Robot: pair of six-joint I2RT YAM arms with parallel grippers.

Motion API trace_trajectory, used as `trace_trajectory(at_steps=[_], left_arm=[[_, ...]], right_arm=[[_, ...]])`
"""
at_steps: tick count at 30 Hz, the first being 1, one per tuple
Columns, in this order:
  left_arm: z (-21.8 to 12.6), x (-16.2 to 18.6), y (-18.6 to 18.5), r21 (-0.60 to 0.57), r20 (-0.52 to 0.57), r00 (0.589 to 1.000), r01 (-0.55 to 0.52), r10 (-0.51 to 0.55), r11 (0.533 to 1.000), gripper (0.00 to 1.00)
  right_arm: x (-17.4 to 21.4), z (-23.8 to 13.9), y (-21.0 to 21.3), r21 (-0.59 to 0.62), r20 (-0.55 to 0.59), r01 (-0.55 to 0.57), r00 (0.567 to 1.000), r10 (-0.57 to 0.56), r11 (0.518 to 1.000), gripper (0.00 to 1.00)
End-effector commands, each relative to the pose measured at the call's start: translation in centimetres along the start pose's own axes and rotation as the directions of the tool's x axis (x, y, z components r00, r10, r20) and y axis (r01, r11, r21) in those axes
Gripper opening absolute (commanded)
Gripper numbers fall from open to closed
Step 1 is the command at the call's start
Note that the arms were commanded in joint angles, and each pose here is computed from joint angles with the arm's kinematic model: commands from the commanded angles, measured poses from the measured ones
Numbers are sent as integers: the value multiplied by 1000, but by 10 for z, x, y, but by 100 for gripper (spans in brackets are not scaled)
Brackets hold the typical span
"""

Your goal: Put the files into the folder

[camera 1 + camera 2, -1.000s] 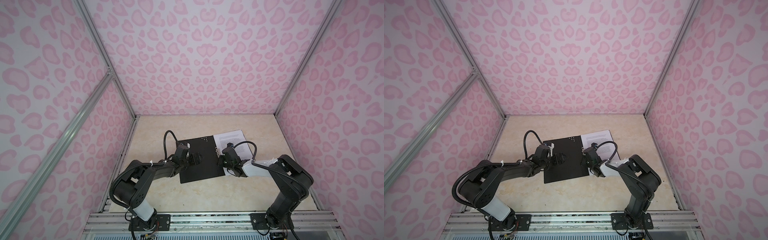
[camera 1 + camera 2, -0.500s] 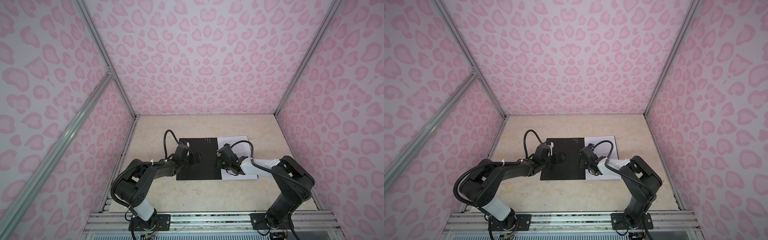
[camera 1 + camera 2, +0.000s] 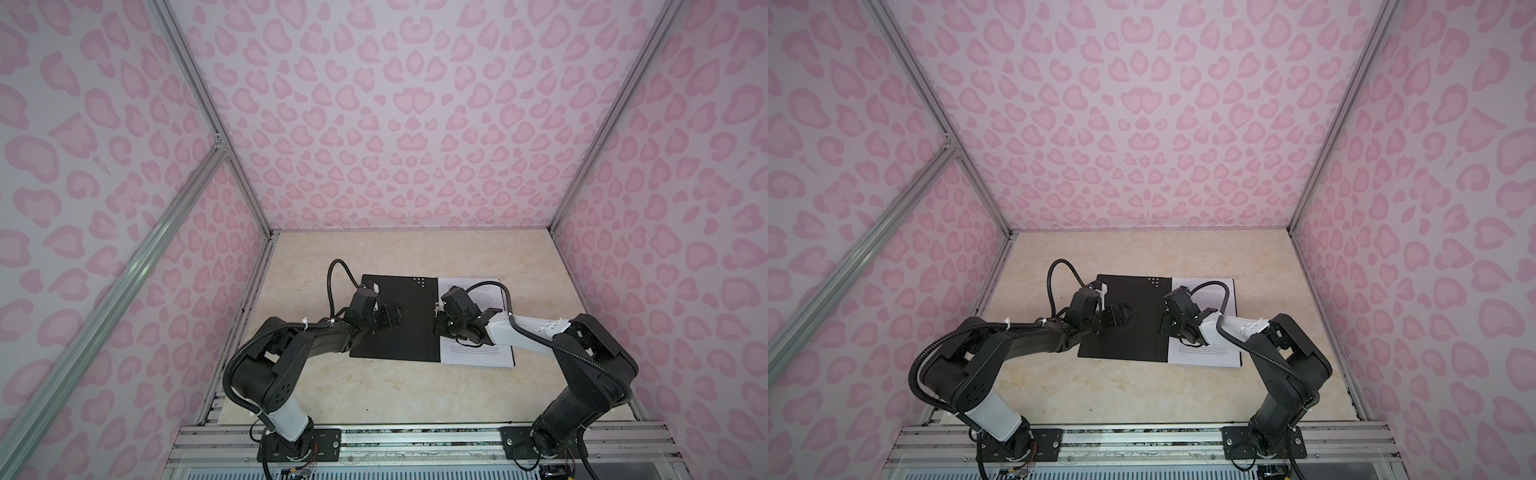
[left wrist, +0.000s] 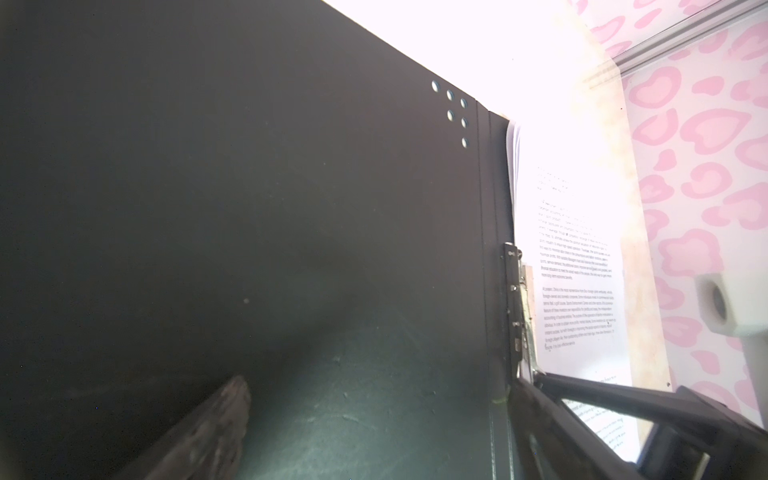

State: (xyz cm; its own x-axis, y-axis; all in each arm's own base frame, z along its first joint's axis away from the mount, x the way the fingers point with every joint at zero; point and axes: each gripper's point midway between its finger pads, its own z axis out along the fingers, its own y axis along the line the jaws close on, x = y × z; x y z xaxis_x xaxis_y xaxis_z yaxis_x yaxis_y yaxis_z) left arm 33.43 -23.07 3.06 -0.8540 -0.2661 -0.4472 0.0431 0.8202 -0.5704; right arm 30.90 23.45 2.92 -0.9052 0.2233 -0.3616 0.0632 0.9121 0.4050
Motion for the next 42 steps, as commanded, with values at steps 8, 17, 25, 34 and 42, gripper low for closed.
trace_trajectory(at_steps=[8, 17, 25, 34, 42], left_arm=[[-15, 84, 75, -309, -284, 946, 64, -157, 949, 100], [-14, 84, 75, -312, -285, 945, 63, -157, 948, 100], [-14, 84, 76, -317, -283, 947, 60, -155, 947, 100], [-13, 83, 76, -320, -280, 948, 58, -153, 946, 99], [-8, 87, 74, -315, -294, 943, 60, -157, 947, 99]], right_arm=[[22, -5, -22, 77, -111, 27, 994, -19, 997, 0], [32, 8, -29, 117, -152, 44, 988, -26, 992, 0], [44, 13, -58, 232, -181, 81, 983, -39, 969, 0], [63, 26, -90, 358, -232, 128, 972, -45, 925, 0], [57, 36, -29, 185, -294, 168, 950, -109, 968, 0]])
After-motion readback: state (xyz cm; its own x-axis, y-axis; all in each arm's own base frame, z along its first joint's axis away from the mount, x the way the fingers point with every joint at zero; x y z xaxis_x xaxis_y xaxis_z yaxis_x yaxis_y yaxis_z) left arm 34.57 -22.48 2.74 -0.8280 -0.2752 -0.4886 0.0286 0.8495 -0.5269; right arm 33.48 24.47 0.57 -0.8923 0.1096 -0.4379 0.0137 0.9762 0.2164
